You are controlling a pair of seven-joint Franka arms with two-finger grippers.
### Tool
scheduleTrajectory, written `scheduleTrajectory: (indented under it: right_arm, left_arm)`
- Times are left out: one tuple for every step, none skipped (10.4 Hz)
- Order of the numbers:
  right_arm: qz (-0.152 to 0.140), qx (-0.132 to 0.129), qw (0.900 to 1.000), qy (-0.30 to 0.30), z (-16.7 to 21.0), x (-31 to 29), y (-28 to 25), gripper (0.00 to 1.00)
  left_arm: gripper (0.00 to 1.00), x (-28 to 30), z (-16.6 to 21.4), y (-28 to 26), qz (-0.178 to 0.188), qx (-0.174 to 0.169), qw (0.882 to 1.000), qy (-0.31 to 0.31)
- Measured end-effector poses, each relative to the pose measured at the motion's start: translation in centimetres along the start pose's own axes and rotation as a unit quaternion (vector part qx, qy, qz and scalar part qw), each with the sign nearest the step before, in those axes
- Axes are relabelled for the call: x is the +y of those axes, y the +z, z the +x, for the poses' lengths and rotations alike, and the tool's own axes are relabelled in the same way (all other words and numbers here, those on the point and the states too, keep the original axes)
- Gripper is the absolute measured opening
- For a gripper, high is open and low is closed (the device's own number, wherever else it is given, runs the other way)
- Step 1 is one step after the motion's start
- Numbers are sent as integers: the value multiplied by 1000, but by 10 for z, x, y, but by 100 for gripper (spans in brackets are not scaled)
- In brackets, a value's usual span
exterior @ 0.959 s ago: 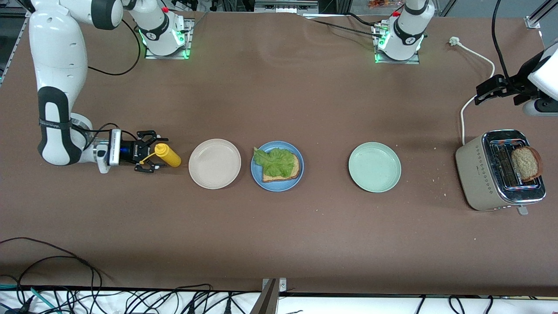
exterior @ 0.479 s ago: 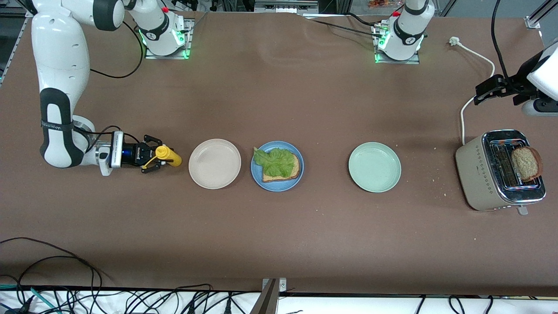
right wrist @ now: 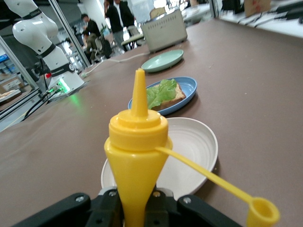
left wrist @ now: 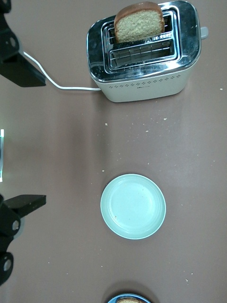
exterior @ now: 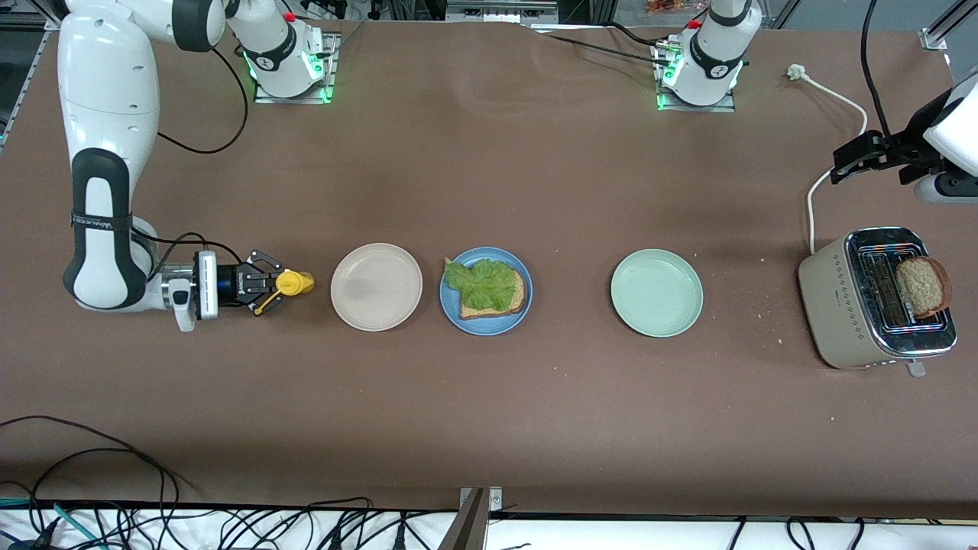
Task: Make sandwich in blue plate with both arms
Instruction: 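Lift the yellow bottle with the right gripper toward the blue plate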
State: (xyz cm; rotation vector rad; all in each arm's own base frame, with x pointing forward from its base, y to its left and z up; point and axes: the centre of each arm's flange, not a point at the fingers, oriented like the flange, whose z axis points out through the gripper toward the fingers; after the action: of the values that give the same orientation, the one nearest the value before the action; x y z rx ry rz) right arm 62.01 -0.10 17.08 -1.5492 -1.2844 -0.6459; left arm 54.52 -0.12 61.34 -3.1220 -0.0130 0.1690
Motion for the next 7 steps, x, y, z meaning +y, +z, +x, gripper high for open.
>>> scheduleTrajectory:
  right_arm:
    - [17,-38,999,19,25,7,4,16]
    - [28,-78,996,38,52,14,9,16]
    - [33,-112,992,56,78,18,15,16]
    - [35,-146,986,69,95,20,22,16]
    - [34,-190,977,93,110,21,33,16]
    - [26,-242,964,107,127,22,47,16]
    - [17,-299,947,114,151,22,67,16]
  left_arm:
    - [100,0,0,0,0,0,1000,0]
    - [100,0,0,0,0,0,1000,0]
    - [100,0,0,0,0,0,1000,0]
    - [100,0,0,0,0,0,1000,0]
    - [100,2,0,0,0,0,1000,2]
    - [100,4,0,0,0,0,1000,4]
    - [100,6,0,0,1,0,1000,5]
